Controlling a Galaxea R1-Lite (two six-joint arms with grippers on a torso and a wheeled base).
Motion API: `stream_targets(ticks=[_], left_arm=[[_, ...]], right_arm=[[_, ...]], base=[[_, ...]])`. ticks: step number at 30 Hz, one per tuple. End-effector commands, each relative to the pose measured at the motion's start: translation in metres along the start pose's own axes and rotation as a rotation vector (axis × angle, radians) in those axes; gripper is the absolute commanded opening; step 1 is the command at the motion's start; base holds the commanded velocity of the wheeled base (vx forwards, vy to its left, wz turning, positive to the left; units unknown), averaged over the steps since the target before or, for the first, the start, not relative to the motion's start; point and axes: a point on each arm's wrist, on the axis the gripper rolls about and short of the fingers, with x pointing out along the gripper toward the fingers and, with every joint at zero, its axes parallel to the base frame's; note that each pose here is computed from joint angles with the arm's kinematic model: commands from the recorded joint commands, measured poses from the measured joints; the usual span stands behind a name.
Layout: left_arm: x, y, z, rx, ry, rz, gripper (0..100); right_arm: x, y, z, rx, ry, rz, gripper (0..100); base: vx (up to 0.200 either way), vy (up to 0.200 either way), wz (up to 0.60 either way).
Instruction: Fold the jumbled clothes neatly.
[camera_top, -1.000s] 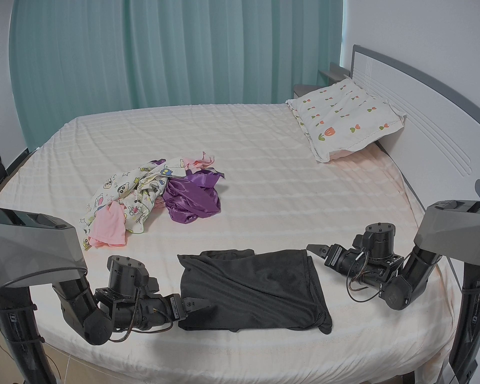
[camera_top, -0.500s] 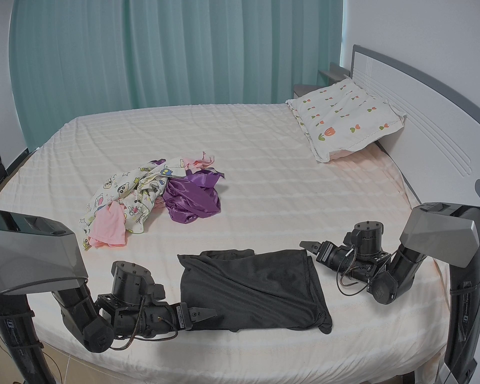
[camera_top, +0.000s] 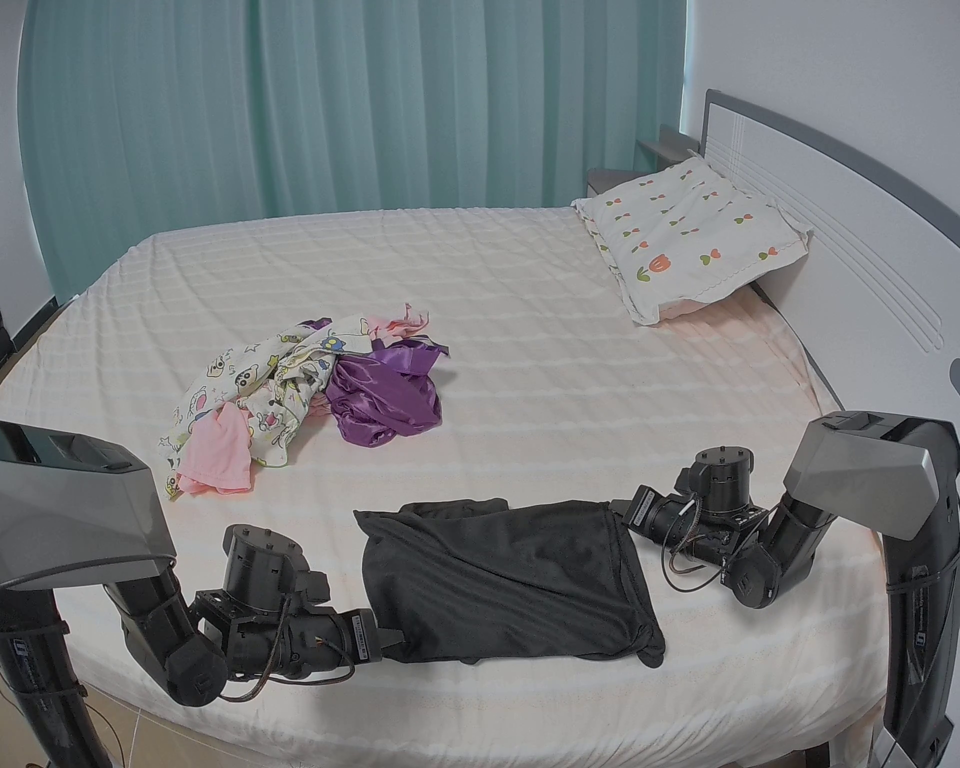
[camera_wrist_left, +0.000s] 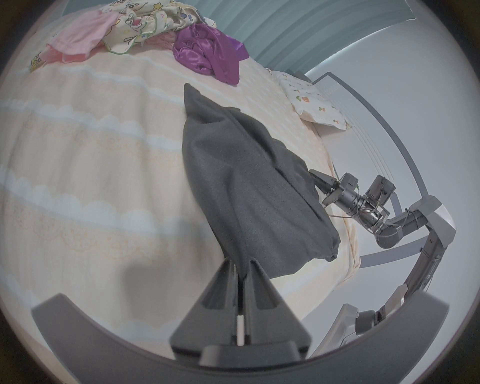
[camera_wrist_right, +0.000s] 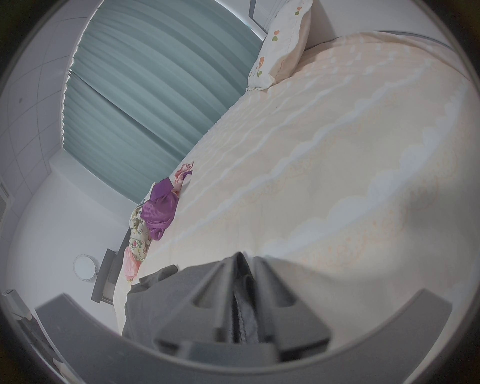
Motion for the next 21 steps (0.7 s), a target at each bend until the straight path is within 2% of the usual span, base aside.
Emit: stream_targets(ticks=[1, 11, 18, 19, 21], left_arm=[[0.0, 0.001, 0.0, -0.003, 0.008, 0.007, 0], [0.0, 0.003, -0.001, -0.005, 0.029, 0.028, 0], [0.0, 0.004, 0.0, -0.006, 0.029, 0.031, 0], [0.0, 0.004, 0.0, -0.006, 0.029, 0.031, 0], [0.0, 0.004, 0.0, -0.006, 0.029, 0.031, 0]], right_arm=[[0.002, -0.003, 0.005, 0.004, -0.021, 0.002, 0], [0.003, -0.001, 0.018, 0.004, -0.091, 0.039, 0], [-0.001, -0.003, 0.016, 0.003, -0.075, 0.028, 0], [-0.002, -0.002, 0.015, 0.003, -0.069, 0.029, 100], [-0.003, -0.002, 0.013, 0.002, -0.065, 0.031, 100]], base=[[0.0, 0.0, 0.0], [0.0, 0.0, 0.0], [0.0, 0.0, 0.0], [0.0, 0.0, 0.0], [0.0, 0.0, 0.0]])
